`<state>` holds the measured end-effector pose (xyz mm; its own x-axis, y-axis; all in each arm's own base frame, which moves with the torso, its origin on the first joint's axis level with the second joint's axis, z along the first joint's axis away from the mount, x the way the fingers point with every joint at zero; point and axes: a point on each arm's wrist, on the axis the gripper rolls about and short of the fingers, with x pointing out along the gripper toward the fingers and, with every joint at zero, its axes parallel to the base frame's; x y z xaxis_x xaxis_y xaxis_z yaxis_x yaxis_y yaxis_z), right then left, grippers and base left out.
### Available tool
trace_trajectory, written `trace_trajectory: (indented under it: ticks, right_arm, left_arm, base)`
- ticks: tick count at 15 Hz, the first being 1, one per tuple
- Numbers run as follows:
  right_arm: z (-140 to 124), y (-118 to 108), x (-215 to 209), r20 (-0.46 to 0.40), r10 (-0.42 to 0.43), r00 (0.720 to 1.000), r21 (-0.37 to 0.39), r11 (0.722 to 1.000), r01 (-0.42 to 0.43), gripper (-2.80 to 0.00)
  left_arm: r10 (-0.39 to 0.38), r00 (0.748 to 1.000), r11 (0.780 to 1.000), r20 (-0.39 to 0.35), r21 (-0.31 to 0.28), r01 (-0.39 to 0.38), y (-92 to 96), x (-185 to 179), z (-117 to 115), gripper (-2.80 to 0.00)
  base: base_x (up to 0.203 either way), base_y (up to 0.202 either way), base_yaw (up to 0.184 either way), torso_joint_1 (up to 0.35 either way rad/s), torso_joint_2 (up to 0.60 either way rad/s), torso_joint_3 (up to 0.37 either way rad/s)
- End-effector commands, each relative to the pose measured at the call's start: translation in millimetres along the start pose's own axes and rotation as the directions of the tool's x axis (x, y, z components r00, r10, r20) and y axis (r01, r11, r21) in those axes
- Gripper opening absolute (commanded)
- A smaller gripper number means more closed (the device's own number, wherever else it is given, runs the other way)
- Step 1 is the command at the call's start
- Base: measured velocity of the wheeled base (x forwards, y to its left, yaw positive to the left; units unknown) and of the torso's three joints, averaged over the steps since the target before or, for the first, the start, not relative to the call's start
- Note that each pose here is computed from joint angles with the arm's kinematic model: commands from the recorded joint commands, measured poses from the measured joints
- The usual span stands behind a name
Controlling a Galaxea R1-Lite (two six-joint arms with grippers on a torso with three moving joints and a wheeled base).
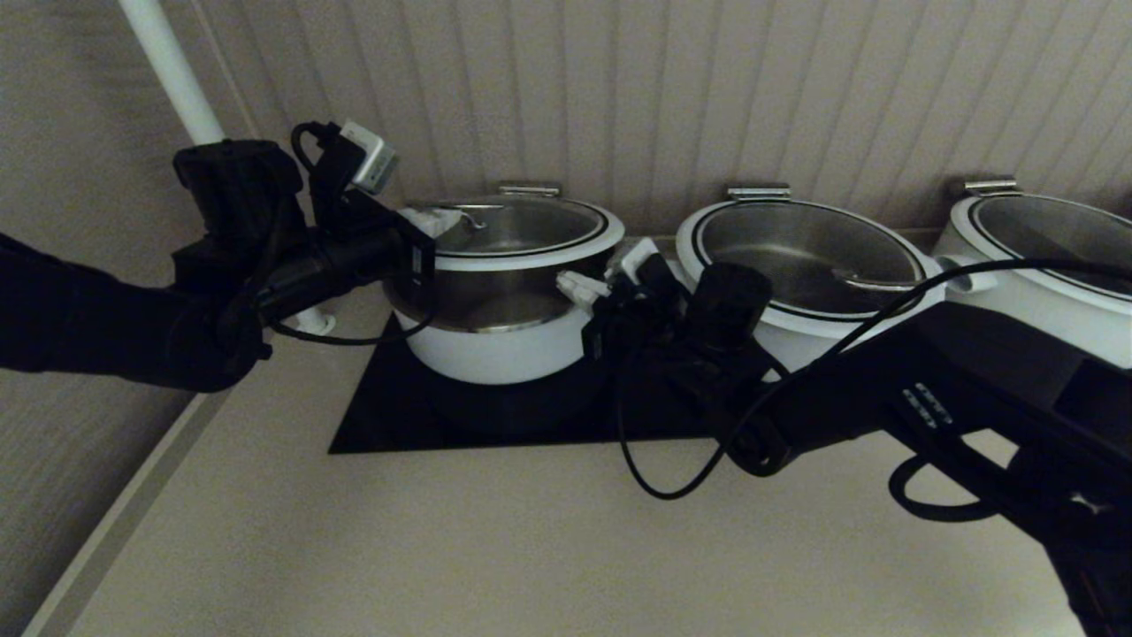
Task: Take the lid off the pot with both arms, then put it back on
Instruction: Hold the pot lid with the right arm
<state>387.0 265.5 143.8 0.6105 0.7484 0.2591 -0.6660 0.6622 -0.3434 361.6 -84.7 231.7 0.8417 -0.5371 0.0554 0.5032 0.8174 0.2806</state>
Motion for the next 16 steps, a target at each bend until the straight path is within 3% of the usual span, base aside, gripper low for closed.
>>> trace_trajectory:
  ticks: [1, 12, 16]
  right_arm:
    - [-1, -2, 7, 0.024, -0.005, 1.0, -0.009, 1.0, 0.006, -2.8]
    - [2, -15, 31, 0.035, -0.016, 0.999, -0.015, 1.0, 0.017, -2.8]
    - [3, -22, 31, 0.043, -0.027, 0.999, -0.024, 0.999, 0.028, -2.8]
  left_arm:
    - [0.0, 1.0, 1.0, 0.011, 0.005, 0.0, 0.0, -1, 3, -2.8]
    - [0.003, 1.0, 1.0, 0.018, 0.008, -0.003, -0.4, -6, 8, -2.8]
    - [-0.007, 1.0, 1.0, -0.012, -0.004, 0.007, -6.3, -18, 3, -2.8]
  base:
    - [0.0, 0.0, 0.0, 0.0, 0.0, 0.0]
    - [0.0, 0.0, 0.0, 0.0, 0.0, 0.0]
    - [0.0, 0.0, 0.0, 0.0, 0.0, 0.0]
